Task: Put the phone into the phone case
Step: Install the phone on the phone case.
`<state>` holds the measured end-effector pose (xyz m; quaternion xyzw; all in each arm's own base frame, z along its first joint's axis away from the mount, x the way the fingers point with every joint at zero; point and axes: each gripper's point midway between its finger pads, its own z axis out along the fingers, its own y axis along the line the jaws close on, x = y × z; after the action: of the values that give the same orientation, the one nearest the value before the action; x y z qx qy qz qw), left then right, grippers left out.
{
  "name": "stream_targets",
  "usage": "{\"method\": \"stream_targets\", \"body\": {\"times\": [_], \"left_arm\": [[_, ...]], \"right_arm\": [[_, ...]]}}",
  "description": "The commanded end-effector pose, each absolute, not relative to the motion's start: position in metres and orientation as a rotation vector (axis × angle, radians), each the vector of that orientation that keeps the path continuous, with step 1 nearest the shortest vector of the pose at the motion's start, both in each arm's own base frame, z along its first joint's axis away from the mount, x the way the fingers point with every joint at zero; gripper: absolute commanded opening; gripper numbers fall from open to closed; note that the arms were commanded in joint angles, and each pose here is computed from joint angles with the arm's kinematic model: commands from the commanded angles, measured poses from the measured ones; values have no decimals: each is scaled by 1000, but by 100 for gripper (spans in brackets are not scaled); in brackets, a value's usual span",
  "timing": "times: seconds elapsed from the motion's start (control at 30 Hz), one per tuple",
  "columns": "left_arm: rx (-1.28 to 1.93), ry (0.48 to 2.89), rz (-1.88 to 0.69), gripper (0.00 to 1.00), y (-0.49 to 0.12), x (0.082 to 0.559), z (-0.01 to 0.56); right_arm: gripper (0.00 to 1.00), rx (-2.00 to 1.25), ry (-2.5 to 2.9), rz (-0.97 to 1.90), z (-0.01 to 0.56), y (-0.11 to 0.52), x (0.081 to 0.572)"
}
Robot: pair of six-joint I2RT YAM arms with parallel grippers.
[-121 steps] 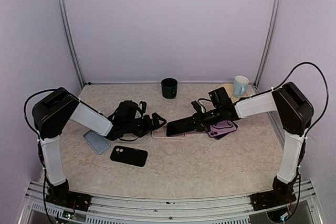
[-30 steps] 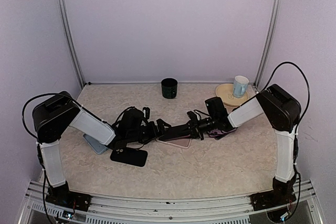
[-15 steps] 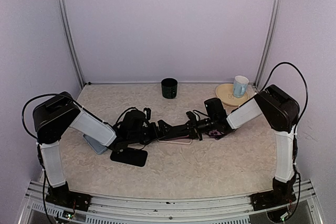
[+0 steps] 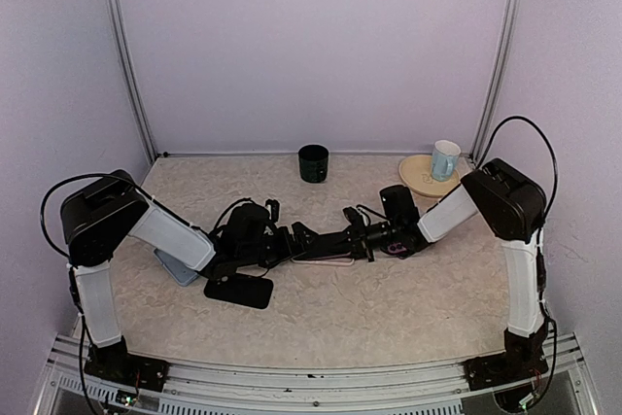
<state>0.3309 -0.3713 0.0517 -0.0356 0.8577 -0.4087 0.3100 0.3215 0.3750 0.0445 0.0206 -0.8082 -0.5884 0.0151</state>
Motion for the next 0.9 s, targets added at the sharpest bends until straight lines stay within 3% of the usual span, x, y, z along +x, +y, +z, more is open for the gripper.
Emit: {"method": "stream_targets", "body": {"times": [0.0, 0.37, 0.87], "left_arm": [[66, 2365, -1288, 99, -410, 286, 41], [85, 2341, -1318, 99, -415, 287, 51], [-16, 2321, -1198, 99, -377, 307, 62]], "right_arm": [[0, 14, -2480, -1615, -11, 386, 281], [0, 95, -2479, -1662, -3, 390, 284], [0, 211, -2402, -1952, 52, 387, 298]]}}
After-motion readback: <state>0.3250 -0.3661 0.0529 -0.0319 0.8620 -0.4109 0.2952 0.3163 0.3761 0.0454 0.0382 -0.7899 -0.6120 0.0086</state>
